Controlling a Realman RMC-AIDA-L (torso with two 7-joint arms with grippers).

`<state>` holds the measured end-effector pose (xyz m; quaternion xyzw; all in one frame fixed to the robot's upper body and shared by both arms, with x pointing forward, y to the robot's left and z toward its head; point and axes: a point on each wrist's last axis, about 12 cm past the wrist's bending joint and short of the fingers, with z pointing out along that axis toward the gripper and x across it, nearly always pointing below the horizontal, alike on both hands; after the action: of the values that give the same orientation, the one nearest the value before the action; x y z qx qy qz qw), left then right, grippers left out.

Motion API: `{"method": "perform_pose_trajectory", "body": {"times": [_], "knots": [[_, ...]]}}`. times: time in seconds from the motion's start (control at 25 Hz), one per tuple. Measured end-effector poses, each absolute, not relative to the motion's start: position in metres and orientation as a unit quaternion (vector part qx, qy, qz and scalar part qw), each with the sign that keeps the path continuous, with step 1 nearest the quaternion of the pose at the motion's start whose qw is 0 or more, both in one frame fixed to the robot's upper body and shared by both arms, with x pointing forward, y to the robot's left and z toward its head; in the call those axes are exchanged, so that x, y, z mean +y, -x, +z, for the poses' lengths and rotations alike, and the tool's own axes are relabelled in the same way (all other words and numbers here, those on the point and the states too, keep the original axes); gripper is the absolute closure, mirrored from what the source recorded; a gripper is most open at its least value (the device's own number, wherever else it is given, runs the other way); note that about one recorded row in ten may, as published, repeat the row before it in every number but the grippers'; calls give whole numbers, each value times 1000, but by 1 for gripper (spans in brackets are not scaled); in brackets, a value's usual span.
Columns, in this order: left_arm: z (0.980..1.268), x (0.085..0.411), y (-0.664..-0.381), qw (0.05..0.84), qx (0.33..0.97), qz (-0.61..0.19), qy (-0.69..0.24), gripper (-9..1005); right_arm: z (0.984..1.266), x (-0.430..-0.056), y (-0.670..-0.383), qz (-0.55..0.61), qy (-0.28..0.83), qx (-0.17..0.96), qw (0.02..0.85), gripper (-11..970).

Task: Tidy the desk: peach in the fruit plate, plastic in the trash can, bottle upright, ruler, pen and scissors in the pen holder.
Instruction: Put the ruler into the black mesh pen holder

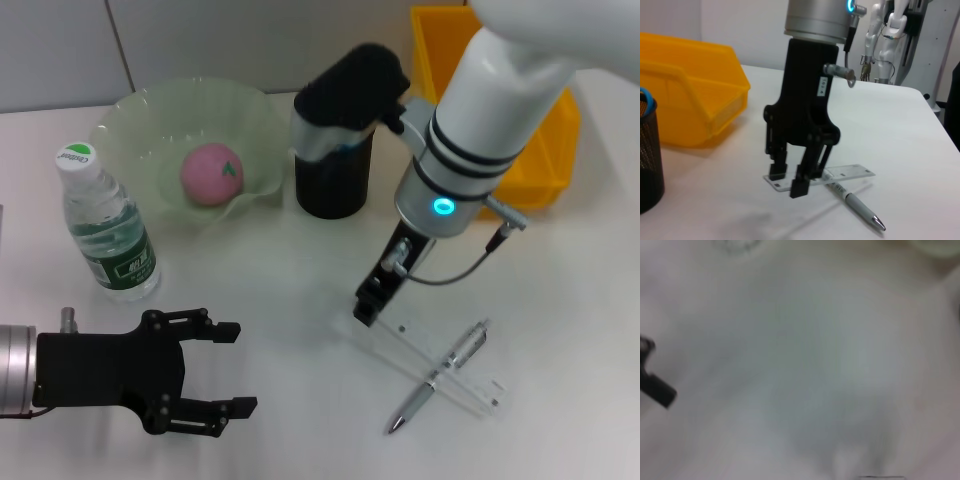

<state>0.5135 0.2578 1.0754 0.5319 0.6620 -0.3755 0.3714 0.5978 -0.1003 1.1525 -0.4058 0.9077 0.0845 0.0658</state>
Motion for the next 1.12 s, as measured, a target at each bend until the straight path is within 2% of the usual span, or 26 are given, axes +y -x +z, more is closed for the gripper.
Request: {"method": "perform_pose_trajectory", "body": {"times": [0.48,0.84,1.08,1.12], "knots": [[1075,258,-514,382,663,-377,-521,154,1183,-115,-616,162,401,890,142,571],[1073,257,-513,385,665,-379,-516,154,1197,-151,-624,279,397,841,239,567],[1073,255,-513,387,665,-381,-513,154,1201,-170,-626,307,397,813,296,564],[1073,255,-514,387,665,-382,-511,154,1203,-178,-626,327,395,792,330,563]]}}
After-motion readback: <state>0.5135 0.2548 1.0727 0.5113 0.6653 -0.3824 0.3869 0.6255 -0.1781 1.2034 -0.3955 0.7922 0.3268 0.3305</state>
